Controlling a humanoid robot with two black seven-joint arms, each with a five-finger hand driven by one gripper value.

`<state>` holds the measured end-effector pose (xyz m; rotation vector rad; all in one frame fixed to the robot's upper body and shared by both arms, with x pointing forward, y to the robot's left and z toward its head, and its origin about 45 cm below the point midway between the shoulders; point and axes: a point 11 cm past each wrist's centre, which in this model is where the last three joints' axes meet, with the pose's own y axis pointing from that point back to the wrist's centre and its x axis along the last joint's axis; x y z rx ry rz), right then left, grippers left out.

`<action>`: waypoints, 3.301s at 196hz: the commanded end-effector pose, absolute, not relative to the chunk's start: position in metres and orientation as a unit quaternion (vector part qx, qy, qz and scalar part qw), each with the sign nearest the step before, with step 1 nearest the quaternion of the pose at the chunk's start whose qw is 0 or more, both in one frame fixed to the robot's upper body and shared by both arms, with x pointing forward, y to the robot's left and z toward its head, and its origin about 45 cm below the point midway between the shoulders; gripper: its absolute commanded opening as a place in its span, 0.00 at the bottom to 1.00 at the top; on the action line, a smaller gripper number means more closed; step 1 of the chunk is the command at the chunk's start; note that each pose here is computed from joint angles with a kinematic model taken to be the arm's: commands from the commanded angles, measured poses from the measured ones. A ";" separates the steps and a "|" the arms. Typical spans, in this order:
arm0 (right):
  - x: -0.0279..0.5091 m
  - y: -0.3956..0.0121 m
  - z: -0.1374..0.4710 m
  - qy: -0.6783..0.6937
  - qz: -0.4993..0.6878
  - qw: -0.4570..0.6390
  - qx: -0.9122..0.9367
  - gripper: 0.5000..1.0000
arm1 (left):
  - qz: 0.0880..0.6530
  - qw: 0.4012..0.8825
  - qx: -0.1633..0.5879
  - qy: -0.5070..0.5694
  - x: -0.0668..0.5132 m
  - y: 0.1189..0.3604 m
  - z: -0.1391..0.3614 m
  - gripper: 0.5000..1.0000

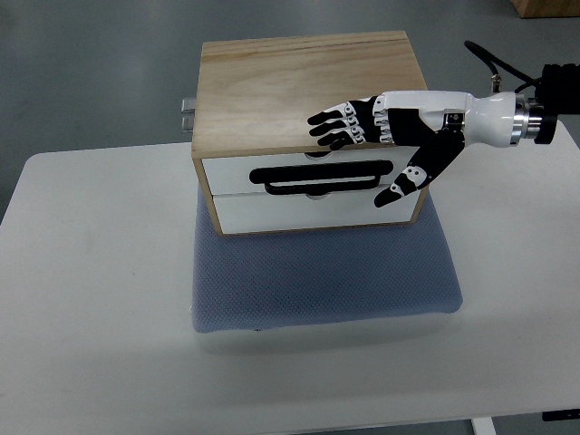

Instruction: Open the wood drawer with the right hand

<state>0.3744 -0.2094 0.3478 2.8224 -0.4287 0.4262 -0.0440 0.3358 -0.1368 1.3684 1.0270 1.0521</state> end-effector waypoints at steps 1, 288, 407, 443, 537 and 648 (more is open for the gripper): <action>0.377 -0.202 0.340 -0.142 0.160 0.139 0.967 0.90 | 0.442 0.537 0.575 0.431 -0.043 0.336 -0.137 1.00; 0.386 -0.195 0.275 -0.125 0.176 0.230 0.949 0.90 | 0.442 0.537 0.575 0.431 -0.043 0.336 -0.137 1.00; 0.358 -0.180 0.279 -0.071 0.161 0.210 0.962 0.90 | 0.442 0.537 0.575 0.431 -0.043 0.336 -0.137 1.00; 0.346 -0.182 0.284 -0.060 0.158 0.204 0.964 0.90 | 0.442 0.537 0.575 0.432 -0.044 0.336 -0.137 1.00; 0.320 -0.180 0.290 -0.035 0.153 0.186 0.970 0.90 | 0.442 0.537 0.575 0.432 -0.044 0.336 -0.137 1.00; 0.349 -0.210 0.371 -0.124 0.181 0.110 0.969 0.91 | 0.442 0.537 0.575 0.432 -0.044 0.336 -0.137 1.00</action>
